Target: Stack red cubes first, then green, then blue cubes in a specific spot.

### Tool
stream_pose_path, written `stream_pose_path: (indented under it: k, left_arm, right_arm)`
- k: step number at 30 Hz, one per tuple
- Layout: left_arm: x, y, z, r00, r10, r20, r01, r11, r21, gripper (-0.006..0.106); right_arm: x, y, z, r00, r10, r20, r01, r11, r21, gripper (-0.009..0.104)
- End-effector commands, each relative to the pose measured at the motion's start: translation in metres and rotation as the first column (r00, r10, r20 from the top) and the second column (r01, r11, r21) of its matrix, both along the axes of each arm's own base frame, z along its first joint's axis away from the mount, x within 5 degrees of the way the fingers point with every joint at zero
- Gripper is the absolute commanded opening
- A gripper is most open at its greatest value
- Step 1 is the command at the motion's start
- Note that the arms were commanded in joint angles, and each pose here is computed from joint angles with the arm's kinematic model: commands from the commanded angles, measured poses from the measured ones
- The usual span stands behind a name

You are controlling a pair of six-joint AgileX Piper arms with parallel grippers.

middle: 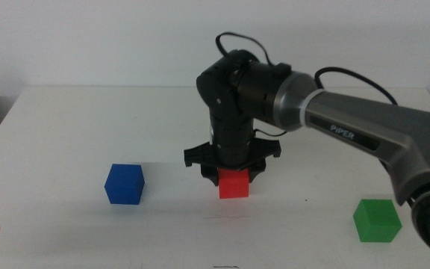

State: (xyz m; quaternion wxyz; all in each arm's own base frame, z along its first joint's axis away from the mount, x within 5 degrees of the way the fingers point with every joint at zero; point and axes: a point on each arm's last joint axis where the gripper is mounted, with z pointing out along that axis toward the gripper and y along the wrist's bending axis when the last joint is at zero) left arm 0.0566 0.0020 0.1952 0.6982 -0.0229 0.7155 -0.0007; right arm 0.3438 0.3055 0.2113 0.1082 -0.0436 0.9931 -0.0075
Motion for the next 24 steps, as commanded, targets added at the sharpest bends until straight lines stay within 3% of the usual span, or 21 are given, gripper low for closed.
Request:
stream_pose_path:
  k: [1, 16, 19, 24]
  left_arm:
    - [-0.002, 0.0, 0.009, 0.995, -0.004, 0.1, 0.005, 1.0, -0.009, 0.093]
    - [-0.002, 0.0, 0.009, 0.995, -0.004, 0.1, 0.005, 1.0, -0.009, 0.093]
    - [-0.002, 0.0, 0.009, 0.995, -0.004, 0.1, 0.005, 1.0, -0.009, 0.093]
    - [-0.002, 0.0, 0.009, 0.995, -0.004, 0.1, 0.005, 1.0, -0.009, 0.093]
  right_arm:
    - [-0.001, -0.001, 0.03, 0.997, -0.003, 0.082, -0.001, 0.999, 0.046, -0.001]
    - [0.0, 0.007, 0.006, 0.999, -0.032, 0.028, 0.03, 0.997, 0.076, 0.001]
    - [0.0, 0.007, 0.006, 0.998, -0.051, 0.025, 0.049, 0.995, 0.082, 0.009]
    - [-0.001, 0.007, 0.006, 0.998, -0.059, 0.013, 0.057, 0.994, 0.089, 0.031]
